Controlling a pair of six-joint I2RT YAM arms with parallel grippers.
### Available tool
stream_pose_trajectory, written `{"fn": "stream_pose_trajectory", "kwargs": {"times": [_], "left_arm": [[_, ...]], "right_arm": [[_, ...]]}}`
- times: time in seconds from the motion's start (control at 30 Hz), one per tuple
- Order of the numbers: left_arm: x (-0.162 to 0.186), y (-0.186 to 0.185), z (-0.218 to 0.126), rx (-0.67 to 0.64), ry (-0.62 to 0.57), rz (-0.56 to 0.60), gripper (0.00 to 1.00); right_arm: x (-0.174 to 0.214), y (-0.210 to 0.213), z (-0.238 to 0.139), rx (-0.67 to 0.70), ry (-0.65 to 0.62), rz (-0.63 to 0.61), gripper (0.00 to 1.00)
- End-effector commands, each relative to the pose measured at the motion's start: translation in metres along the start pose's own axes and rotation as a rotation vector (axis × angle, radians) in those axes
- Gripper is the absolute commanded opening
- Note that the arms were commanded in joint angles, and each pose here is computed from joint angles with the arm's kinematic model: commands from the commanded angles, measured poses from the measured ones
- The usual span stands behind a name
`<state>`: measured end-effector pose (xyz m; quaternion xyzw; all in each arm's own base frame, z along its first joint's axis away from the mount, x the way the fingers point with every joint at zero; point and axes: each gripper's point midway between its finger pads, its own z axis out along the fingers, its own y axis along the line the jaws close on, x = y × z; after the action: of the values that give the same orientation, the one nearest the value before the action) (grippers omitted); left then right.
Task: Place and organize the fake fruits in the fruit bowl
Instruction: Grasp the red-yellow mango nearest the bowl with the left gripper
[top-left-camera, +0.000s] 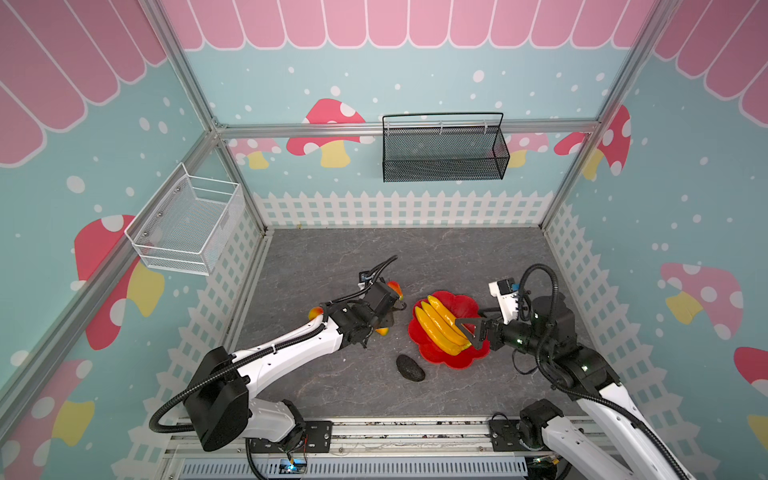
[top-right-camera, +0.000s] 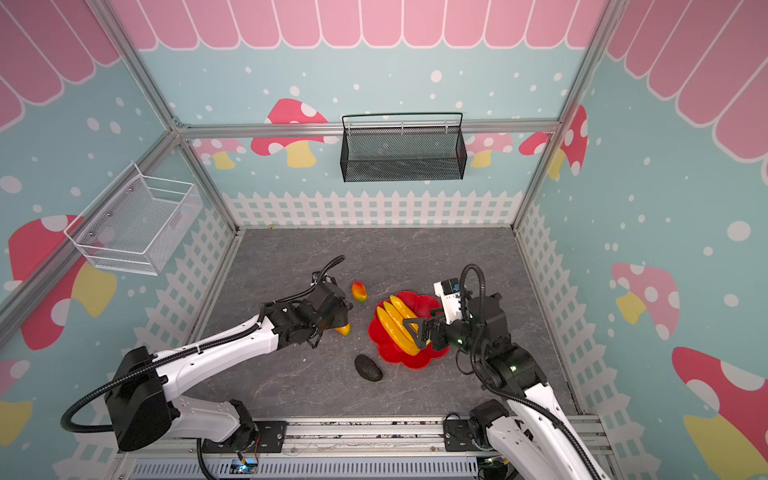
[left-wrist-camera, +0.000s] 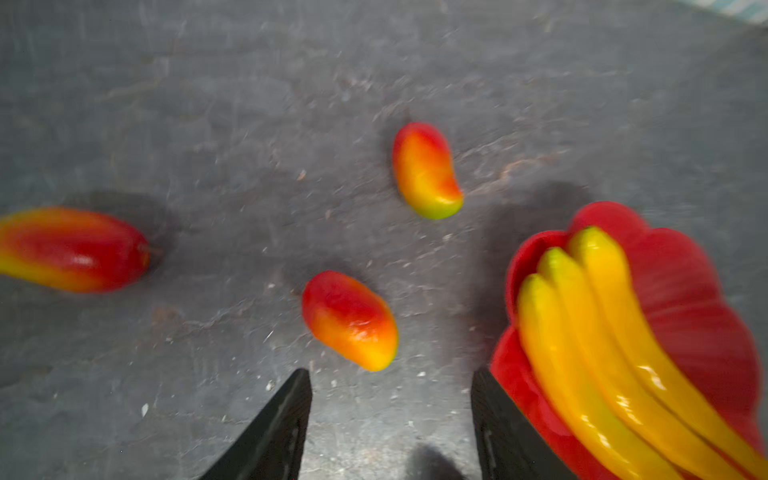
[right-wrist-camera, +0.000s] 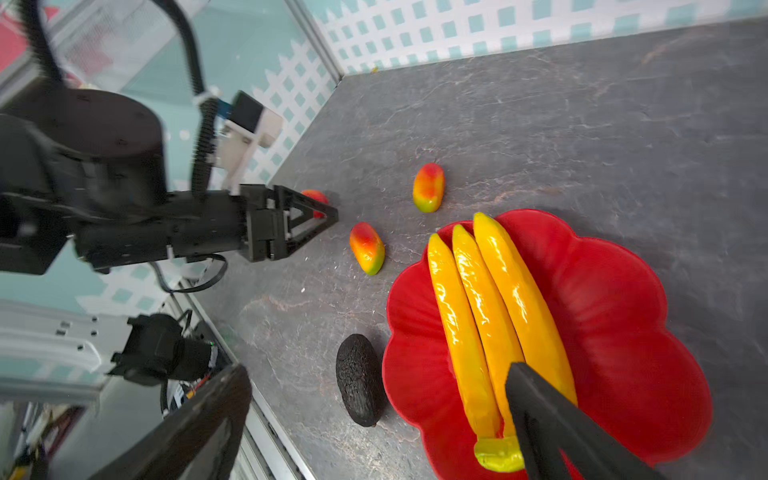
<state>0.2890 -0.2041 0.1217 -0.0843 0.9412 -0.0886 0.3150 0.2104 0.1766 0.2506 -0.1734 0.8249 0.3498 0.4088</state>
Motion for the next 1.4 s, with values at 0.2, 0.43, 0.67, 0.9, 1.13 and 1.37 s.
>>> {"fn": "stream_pose_trajectory", "kwargs": {"times": [0.2, 0.43, 0.67, 0.9, 1.13, 1.37], "left_arm": [[0.005, -0.011, 0.036, 0.077, 0.021, -0.233, 0.64], [0.010, -0.002, 0.057, -0.031, 0.059, -0.259, 0.65], [0.019, 0.003, 0.070, -0.080, 0.084, -0.258, 0.65], [0.020, 0.002, 0.088, -0.103, 0.087, -0.249, 0.64], [0.013, -0.002, 0.085, -0.088, 0.058, -0.226, 0.47], [-0.010, -0.048, 0.035, 0.019, -0.047, -0.060, 0.42]], "right_arm": [[0.039, 0.047, 0.059, -0.206, 0.203, -0.212, 0.98], [0.048, 0.047, 0.066, -0.223, 0.202, -0.226, 0.98], [0.056, 0.043, 0.070, -0.219, 0.211, -0.240, 0.98], [0.058, 0.040, 0.074, -0.211, 0.225, -0.244, 0.98], [0.058, 0.024, 0.072, -0.113, 0.220, -0.185, 0.98], [0.077, 0.000, 0.057, -0.021, 0.232, -0.015, 0.98]]}}
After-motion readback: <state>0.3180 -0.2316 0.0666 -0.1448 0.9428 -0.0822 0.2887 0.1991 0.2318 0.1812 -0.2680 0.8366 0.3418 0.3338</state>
